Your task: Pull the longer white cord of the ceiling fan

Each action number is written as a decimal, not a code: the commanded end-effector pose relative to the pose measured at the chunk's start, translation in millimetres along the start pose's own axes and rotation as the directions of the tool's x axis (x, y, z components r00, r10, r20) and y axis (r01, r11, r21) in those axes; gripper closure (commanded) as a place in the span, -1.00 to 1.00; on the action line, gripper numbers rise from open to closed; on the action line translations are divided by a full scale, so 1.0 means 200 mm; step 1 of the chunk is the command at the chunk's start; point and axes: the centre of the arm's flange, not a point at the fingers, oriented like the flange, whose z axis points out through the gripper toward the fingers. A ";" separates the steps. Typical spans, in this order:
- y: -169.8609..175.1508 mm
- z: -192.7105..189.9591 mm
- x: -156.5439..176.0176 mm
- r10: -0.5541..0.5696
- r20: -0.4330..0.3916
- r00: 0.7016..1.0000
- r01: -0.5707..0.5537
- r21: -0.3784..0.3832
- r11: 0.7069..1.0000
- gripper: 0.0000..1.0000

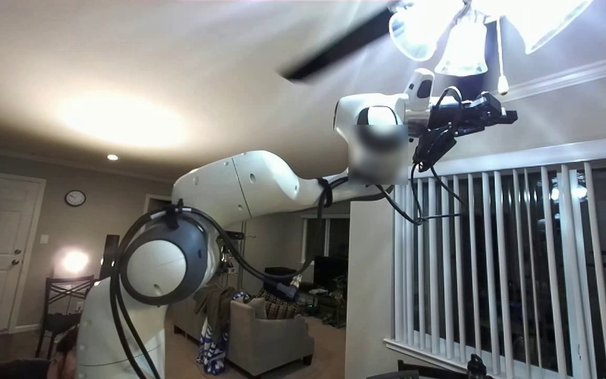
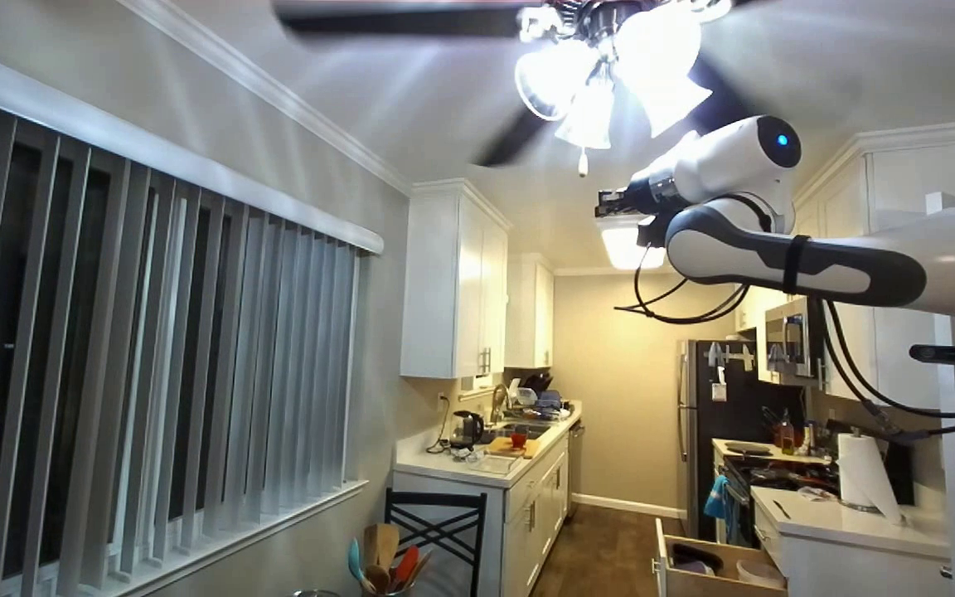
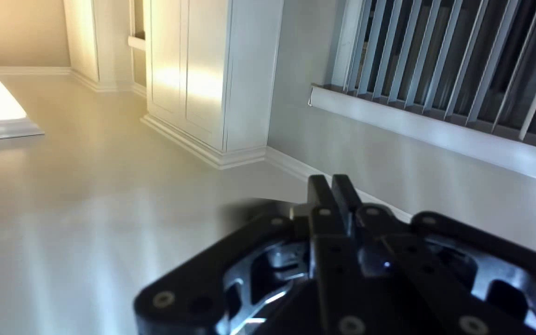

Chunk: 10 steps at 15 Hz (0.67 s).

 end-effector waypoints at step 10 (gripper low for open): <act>0.10 -0.11 -0.13 0.000 0.067 0.998 0.002 -0.027 1.000 -0.16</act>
